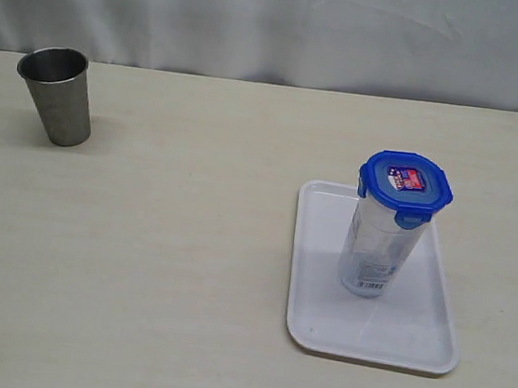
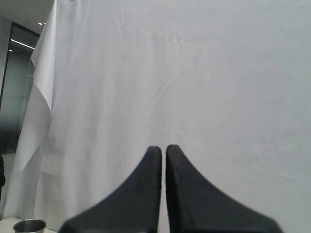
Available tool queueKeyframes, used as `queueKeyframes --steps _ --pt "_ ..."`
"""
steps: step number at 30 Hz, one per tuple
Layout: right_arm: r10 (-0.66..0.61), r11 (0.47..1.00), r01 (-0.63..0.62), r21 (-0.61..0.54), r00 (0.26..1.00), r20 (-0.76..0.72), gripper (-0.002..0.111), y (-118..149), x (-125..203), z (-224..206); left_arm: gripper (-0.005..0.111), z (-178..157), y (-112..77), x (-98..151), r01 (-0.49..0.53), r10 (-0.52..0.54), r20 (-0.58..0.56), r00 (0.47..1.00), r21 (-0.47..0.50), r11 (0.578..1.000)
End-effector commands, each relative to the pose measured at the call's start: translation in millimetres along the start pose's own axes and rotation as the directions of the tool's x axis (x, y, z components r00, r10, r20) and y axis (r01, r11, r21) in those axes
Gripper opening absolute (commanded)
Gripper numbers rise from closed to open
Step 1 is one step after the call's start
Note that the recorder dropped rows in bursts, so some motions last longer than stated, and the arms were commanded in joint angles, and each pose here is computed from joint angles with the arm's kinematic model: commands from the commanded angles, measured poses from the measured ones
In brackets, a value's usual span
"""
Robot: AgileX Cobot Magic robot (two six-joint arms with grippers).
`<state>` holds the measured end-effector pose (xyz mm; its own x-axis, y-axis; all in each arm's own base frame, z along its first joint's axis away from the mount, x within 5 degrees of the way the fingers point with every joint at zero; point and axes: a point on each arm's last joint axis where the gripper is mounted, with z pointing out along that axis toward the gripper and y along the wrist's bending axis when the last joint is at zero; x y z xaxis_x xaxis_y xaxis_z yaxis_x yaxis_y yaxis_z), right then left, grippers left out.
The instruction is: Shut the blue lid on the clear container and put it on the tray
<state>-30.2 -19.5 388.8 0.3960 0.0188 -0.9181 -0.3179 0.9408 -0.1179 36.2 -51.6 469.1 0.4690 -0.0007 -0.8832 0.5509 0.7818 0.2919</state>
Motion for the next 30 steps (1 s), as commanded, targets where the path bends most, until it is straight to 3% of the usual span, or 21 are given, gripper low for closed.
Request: queueKeyframes --steps 1,8,16,30 --pt "-0.017 1.0 0.017 0.002 1.0 -0.008 0.004 0 2 0 0.0 -32 -12.7 -22 -0.036 0.041 0.109 0.993 -0.044 0.998" --pt "-0.017 1.0 0.017 0.002 1.0 -0.008 0.004 0 2 0 0.0 -83 -38.8 -46 -0.114 0.129 0.26 0.957 -0.071 0.991" --pt "-0.017 1.0 0.017 0.002 1.0 -0.008 0.004 0 2 0 0.0 -126 -61.7 -59 -0.172 0.198 0.375 0.906 -0.101 0.98" --pt "-0.017 1.0 0.017 0.002 1.0 -0.008 0.004 0 2 0 0.0 -135 -69.0 -60 -0.194 0.212 0.396 0.893 -0.085 0.977"
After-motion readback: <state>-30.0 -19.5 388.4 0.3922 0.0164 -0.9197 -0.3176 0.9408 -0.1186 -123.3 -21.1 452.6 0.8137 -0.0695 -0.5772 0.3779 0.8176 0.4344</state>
